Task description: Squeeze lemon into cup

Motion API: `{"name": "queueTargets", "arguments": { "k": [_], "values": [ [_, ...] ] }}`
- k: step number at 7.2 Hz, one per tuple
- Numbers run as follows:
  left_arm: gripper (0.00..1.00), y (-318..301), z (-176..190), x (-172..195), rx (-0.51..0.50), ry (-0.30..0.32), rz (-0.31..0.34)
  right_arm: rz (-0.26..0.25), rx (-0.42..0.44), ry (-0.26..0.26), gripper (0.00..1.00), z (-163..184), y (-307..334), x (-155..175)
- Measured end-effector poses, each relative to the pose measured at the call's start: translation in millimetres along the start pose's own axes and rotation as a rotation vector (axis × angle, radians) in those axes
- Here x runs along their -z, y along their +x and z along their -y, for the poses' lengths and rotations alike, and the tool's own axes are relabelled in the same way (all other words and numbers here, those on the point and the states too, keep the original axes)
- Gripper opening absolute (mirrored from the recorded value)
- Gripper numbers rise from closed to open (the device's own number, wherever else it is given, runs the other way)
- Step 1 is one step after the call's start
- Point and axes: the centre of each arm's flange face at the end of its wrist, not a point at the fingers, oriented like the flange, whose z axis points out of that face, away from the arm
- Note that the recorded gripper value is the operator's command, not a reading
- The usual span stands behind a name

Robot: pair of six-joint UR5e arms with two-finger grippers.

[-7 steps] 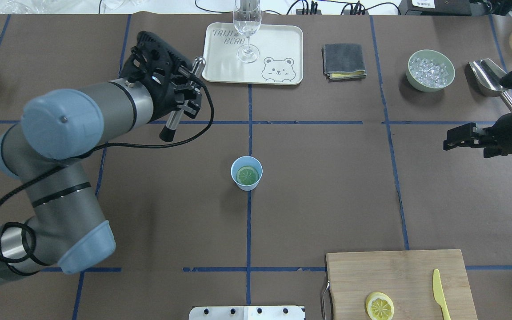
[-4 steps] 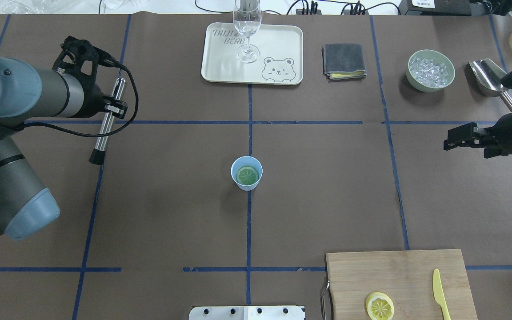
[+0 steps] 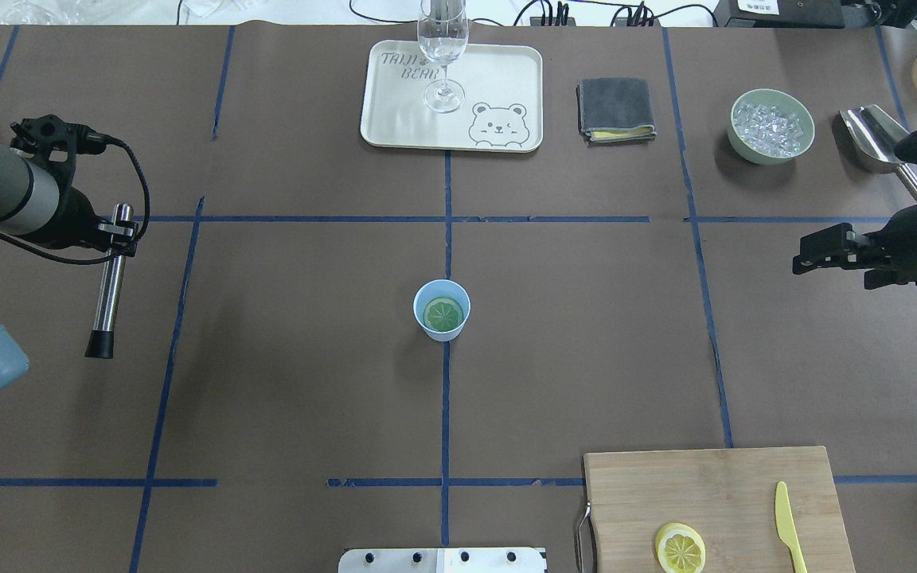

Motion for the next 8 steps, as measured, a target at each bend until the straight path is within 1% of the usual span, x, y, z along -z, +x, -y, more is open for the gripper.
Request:
{"name": "queueTargets", "arguments": {
  "k": [1,2,4,6,8],
  "values": [
    [0.0,-16.3,0.1,-21.3,0.028,-0.051,0.011,0.004,-0.006,-0.02,1.0,-2.0,1.7,-1.6],
    [0.0,-28.4,0.9,-38.1,0.046,-0.082,0.027,0.004,-0.01,-0.031,1.0,-2.5,3.5,-3.5],
    [0.0,-42.8,1.2,-51.1,0.054,-0.105,0.047,0.001,-0.013,-0.039,1.0,-2.5,5.8,-6.7],
    [0.0,-50.8,-0.6,-58.2,0.018,-0.123,0.06,-0.002,-0.016,-0.041,1.0,-2.3,7.6,-7.9],
    [0.0,-54.7,-3.6,-67.3,0.013,-0.155,0.059,-0.002,-0.014,-0.04,1.0,-2.5,7.5,-7.2]
  ]
}}
